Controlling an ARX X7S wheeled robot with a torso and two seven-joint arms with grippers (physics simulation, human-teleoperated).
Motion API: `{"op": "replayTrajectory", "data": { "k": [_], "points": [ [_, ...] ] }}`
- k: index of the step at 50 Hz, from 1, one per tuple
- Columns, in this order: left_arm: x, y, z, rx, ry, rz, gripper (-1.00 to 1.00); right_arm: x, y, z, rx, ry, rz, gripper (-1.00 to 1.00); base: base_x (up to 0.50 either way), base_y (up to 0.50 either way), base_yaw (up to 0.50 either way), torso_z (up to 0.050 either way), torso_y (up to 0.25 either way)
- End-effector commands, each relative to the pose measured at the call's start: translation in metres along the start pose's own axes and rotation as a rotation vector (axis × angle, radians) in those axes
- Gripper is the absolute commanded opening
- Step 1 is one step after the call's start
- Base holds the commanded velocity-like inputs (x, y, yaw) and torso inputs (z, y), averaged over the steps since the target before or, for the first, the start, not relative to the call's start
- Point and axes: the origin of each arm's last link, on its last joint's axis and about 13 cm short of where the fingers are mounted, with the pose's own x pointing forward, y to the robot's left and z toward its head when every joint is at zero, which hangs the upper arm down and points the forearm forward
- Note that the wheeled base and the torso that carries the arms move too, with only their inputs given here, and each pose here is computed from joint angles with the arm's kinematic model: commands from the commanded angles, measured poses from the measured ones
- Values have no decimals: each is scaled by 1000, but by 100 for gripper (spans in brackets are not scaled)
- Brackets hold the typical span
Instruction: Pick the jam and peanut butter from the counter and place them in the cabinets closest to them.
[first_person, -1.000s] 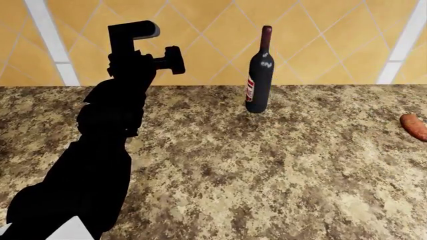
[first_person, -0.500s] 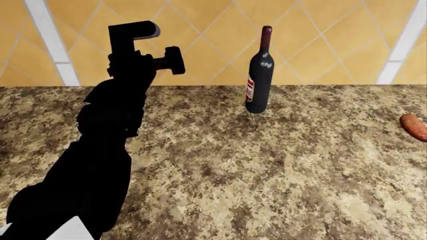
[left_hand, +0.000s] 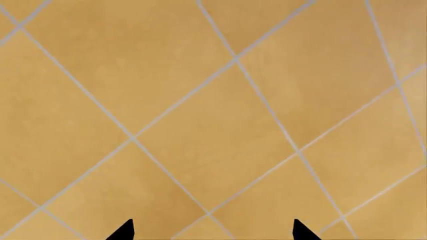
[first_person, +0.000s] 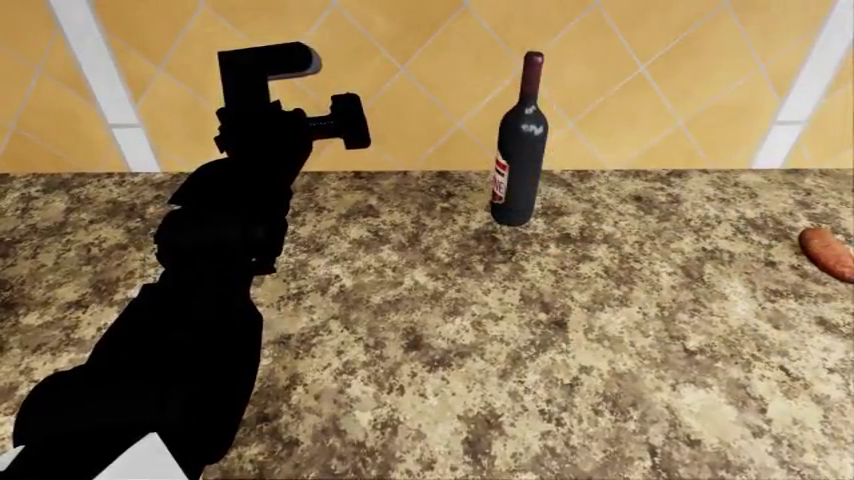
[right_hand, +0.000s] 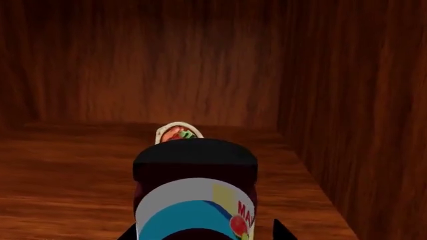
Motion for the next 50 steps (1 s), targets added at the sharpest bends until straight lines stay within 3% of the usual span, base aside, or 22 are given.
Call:
{"op": "replayTrajectory", "data": {
  "k": [1,22,39,50],
  "points": [
    [0,0,-1,1,-1,-2,100,16,4,-13,-44,86,-14,100,0,0,0,0,0],
    [0,0,0,7,-4,-3,100,-17,17,14,-132,-155,-11,100,0,0,0,0,0],
    [0,0,-1,7,-5,-9,100,-29,12,13,-158,-183,-72,100,0,0,0,0,0],
    [0,0,1,5,-16,12,100,-57,22,10,-133,-217,29,100,0,0,0,0,0]
  ]
}}
